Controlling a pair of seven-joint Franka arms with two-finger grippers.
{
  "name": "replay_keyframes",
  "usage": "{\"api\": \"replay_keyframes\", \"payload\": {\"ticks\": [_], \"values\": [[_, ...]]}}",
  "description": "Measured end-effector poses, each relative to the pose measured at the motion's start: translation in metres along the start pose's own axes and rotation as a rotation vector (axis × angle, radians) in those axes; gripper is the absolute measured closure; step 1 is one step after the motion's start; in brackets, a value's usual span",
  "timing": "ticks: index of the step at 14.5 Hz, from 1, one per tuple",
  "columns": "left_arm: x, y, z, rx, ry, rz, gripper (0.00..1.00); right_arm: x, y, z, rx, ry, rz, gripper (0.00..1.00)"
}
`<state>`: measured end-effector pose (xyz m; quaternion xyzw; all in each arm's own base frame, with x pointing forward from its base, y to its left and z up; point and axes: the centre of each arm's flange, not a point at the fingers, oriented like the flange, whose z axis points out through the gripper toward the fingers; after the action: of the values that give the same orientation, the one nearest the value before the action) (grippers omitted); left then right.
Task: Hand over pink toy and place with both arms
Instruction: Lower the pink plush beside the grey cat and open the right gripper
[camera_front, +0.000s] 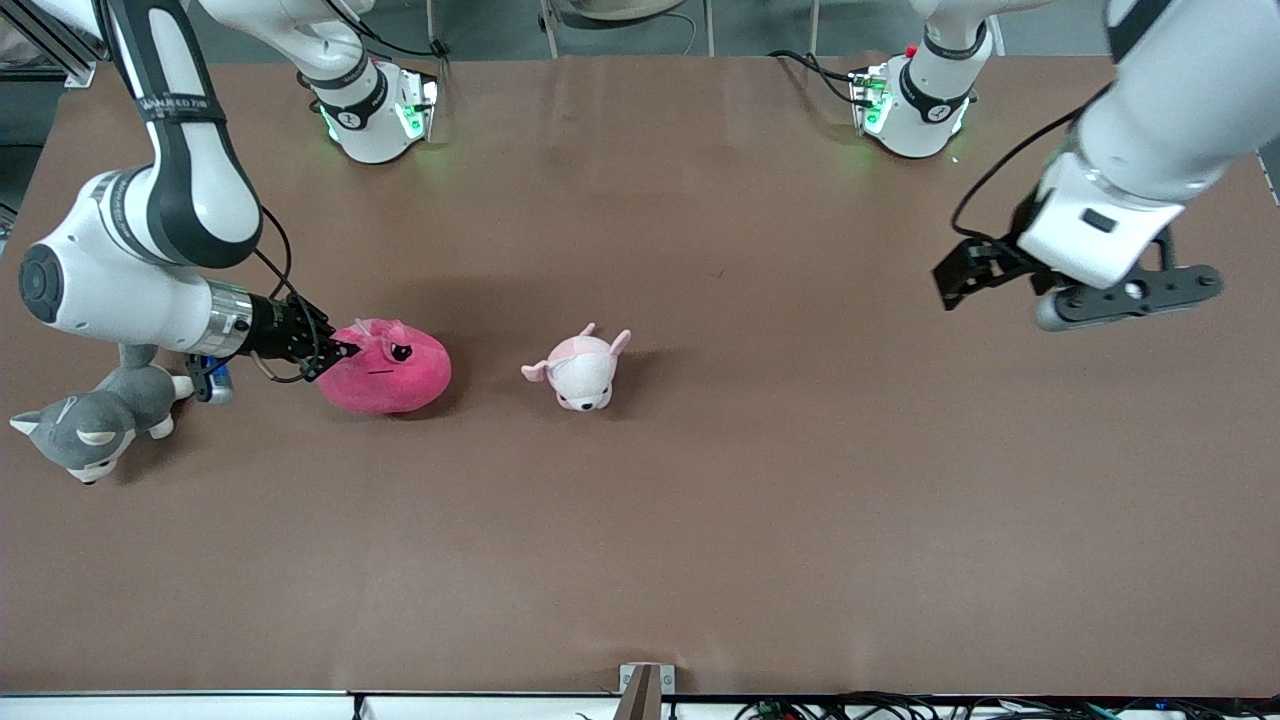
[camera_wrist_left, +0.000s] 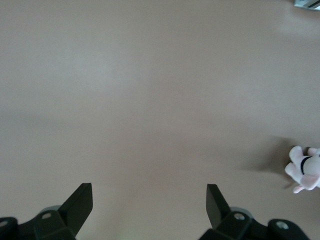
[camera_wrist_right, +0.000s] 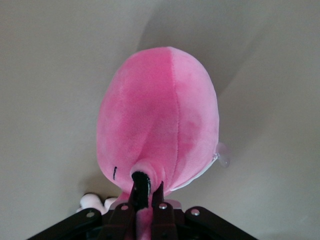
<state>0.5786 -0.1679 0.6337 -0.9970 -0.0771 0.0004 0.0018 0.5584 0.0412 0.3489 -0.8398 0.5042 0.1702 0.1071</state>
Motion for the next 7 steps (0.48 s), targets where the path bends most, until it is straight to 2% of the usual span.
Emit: {"api": "replay_keyframes", "payload": {"ticks": [4,7], "values": [[0.011,-0.059,-0.007,-0.052,-0.04,-0.006,0.0,0.016,0.007,0.008,-0.006,-0.005,-0.034,0.49],[0.002,-0.089,-0.007,-0.029,-0.053,0.02,0.0,0.014,-0.005,-0.013,0.025,0.022,-0.2,0.19]]}}
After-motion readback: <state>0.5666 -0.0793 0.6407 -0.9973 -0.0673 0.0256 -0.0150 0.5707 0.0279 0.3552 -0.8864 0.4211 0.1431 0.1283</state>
